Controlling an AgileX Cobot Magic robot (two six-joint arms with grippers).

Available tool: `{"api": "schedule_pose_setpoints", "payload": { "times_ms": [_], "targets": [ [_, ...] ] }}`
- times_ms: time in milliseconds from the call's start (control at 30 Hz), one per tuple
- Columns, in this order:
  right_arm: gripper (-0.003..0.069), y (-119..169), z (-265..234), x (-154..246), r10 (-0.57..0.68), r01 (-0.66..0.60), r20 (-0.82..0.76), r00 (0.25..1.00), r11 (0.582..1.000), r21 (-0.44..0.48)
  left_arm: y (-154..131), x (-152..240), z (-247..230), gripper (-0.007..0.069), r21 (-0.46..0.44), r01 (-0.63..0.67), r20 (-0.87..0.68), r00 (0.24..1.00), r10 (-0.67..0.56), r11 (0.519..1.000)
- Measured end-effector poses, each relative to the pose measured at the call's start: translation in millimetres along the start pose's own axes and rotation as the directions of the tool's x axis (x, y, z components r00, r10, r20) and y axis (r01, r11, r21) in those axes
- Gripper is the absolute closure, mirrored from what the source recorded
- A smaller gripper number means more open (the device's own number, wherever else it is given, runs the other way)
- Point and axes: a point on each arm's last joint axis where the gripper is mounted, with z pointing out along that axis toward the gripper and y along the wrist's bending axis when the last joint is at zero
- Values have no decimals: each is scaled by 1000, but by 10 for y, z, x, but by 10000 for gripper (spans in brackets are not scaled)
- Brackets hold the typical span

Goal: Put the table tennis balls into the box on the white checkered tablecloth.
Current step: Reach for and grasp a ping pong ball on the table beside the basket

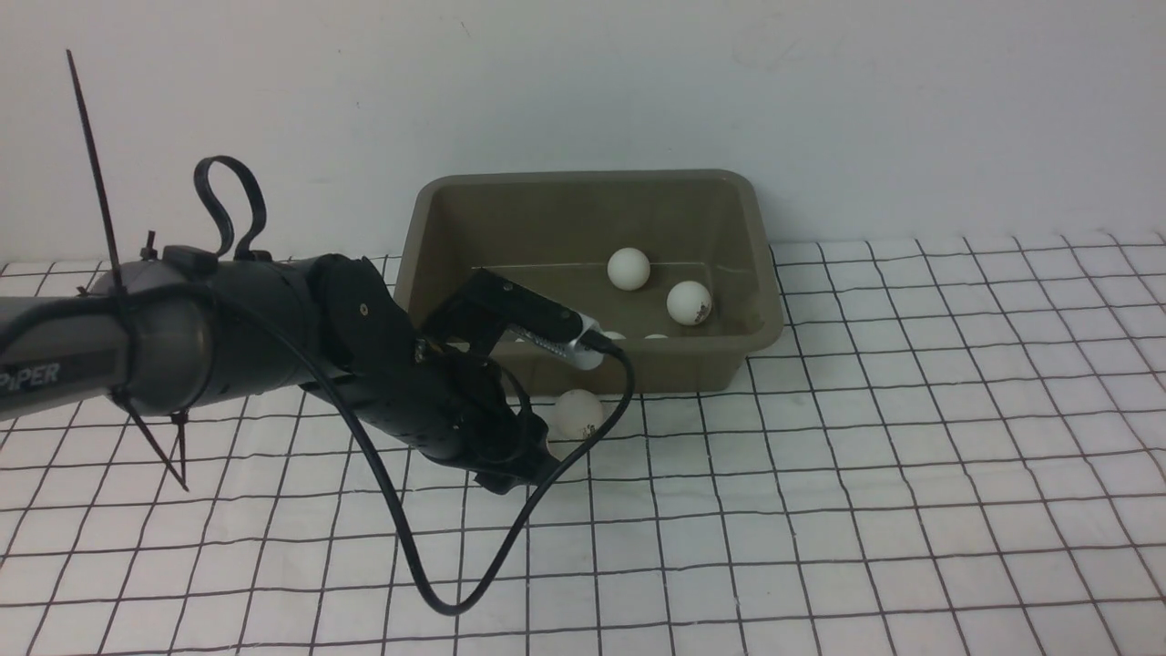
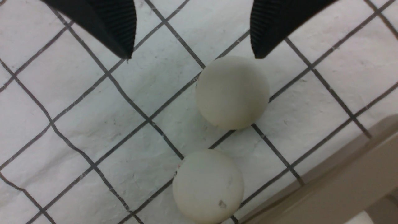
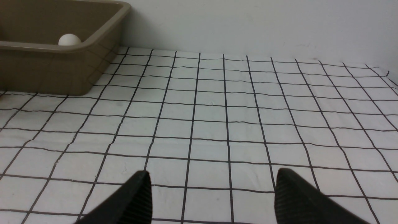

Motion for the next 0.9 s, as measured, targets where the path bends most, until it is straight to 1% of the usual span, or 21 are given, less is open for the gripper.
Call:
{"api": "schedule_pose_setpoints", "payload": {
  "times_ms": [167, 300, 567, 733, 900],
  "targets": [
    [177, 0, 0, 0, 0, 0, 0, 1000, 1000, 0, 1, -1, 0, 127, -1, 0, 2, 1000, 0, 1000],
    [177, 0, 0, 0, 0, 0, 0, 1000, 1000, 0, 1, -1, 0, 102, -1, 0, 2, 1000, 0, 1000],
    [177, 0, 0, 0, 0, 0, 0, 1000, 1000, 0, 49, -61, 66, 92, -37, -4, 50, 999, 6, 999],
    [177, 0, 0, 0, 0, 0, 0, 1000, 1000, 0, 84, -83, 256, 91, -28, -4, 14, 1000, 4, 1000],
    [177, 0, 0, 0, 0, 0, 0, 1000, 1000, 0, 87, -135, 253, 91, -28, -8, 27, 1000, 9, 1000]
  ]
}}
